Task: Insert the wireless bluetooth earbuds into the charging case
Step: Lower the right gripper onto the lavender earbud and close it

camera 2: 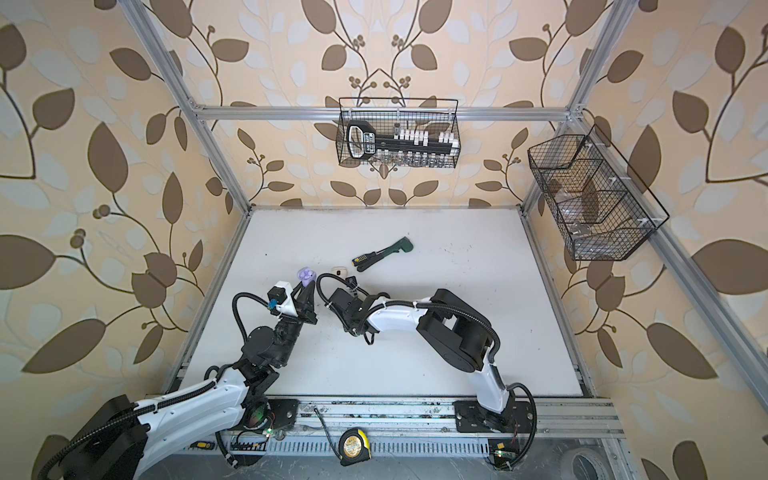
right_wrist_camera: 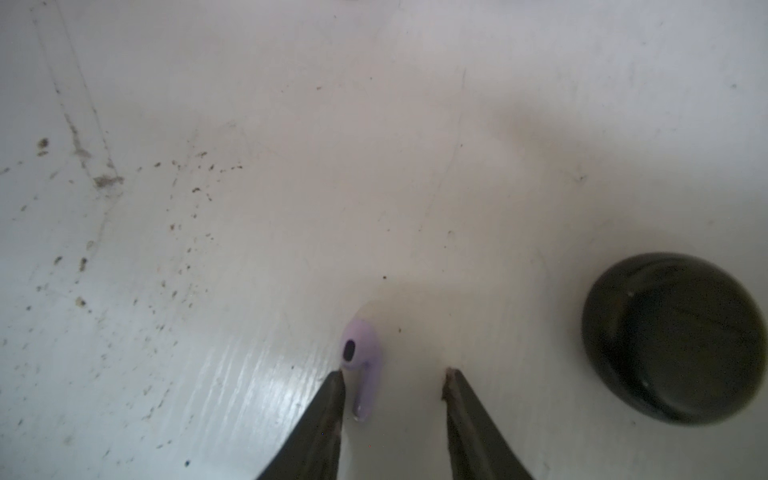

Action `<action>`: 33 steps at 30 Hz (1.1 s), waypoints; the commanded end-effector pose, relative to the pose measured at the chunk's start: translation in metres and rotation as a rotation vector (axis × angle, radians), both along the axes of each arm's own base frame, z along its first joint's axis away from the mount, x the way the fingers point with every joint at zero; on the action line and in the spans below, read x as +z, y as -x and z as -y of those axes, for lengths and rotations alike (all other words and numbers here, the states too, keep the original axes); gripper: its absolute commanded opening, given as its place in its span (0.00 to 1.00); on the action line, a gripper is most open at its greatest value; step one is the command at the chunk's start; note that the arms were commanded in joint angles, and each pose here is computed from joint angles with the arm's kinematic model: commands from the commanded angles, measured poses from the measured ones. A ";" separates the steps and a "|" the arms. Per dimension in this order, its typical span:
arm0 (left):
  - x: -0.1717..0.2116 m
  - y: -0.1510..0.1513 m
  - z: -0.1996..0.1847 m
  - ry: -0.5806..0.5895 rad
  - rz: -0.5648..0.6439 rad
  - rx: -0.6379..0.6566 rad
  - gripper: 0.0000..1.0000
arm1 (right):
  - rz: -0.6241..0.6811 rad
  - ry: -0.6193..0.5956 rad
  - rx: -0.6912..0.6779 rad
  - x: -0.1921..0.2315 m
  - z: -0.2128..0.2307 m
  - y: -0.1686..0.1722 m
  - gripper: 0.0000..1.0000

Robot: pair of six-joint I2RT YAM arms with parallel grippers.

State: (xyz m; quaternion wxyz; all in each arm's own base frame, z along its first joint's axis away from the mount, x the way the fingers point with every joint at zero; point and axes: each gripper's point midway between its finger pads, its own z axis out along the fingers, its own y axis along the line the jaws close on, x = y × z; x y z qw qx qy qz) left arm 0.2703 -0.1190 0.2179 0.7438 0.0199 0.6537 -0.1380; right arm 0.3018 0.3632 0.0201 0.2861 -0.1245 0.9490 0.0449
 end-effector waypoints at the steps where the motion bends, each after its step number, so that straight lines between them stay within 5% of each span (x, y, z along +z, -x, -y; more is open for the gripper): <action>1: 0.010 0.000 -0.003 0.022 0.040 0.009 0.00 | -0.038 0.011 0.004 -0.015 -0.002 0.000 0.39; 33: 0.012 0.002 0.000 0.034 0.049 -0.013 0.00 | -0.050 0.034 0.003 -0.026 -0.006 -0.003 0.14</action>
